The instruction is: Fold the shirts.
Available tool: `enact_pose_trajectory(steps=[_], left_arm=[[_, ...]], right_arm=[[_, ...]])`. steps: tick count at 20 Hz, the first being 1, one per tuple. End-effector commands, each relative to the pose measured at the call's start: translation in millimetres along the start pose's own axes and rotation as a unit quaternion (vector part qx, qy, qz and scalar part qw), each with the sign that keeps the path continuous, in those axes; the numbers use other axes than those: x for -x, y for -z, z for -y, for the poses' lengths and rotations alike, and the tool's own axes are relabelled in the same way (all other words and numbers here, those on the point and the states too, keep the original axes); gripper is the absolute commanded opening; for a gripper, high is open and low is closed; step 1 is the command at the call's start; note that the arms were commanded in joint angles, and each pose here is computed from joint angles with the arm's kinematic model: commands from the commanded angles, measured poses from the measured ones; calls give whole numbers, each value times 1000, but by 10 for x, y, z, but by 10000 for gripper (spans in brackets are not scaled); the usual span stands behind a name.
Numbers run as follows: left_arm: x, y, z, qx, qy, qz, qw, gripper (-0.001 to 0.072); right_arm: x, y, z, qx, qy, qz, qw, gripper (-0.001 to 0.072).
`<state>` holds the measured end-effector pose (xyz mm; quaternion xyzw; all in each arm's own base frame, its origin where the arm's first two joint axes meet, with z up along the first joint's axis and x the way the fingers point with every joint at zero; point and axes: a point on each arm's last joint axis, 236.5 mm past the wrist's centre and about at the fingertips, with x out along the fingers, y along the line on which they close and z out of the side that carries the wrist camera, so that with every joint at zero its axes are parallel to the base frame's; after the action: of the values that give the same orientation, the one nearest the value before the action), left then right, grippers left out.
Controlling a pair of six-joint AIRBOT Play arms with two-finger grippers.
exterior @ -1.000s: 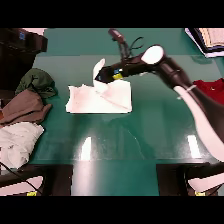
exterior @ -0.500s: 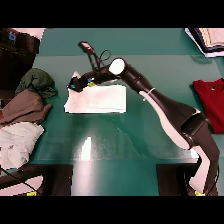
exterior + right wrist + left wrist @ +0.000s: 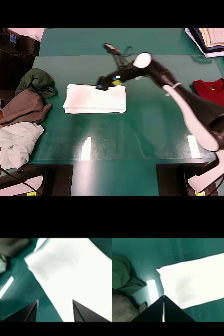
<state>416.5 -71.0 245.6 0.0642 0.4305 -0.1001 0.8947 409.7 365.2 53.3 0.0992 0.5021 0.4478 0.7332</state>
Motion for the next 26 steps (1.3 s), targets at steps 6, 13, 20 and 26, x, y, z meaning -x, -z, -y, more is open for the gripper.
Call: enact_pose_trajectory(steps=[6, 13, 20, 26], left_arm=[[-6, 3, 66, 1, 15, -1, 1000, 27], [-4, 11, 67, 1, 15, -3, 1000, 27], [-3, 30, 70, 1, 15, -7, 1000, 27], [-1, 106, 81, 1, 18, -23, 1000, 27]], right_arm=[[511, 886, 1250, -223, 78, 17, 972, 569], [96, 841, 1286, -329, 8, 56, 943, 714], [-301, 827, 1122, -318, 2, 61, 946, 685], [-533, 481, 871, -271, -24, 57, 961, 438]])
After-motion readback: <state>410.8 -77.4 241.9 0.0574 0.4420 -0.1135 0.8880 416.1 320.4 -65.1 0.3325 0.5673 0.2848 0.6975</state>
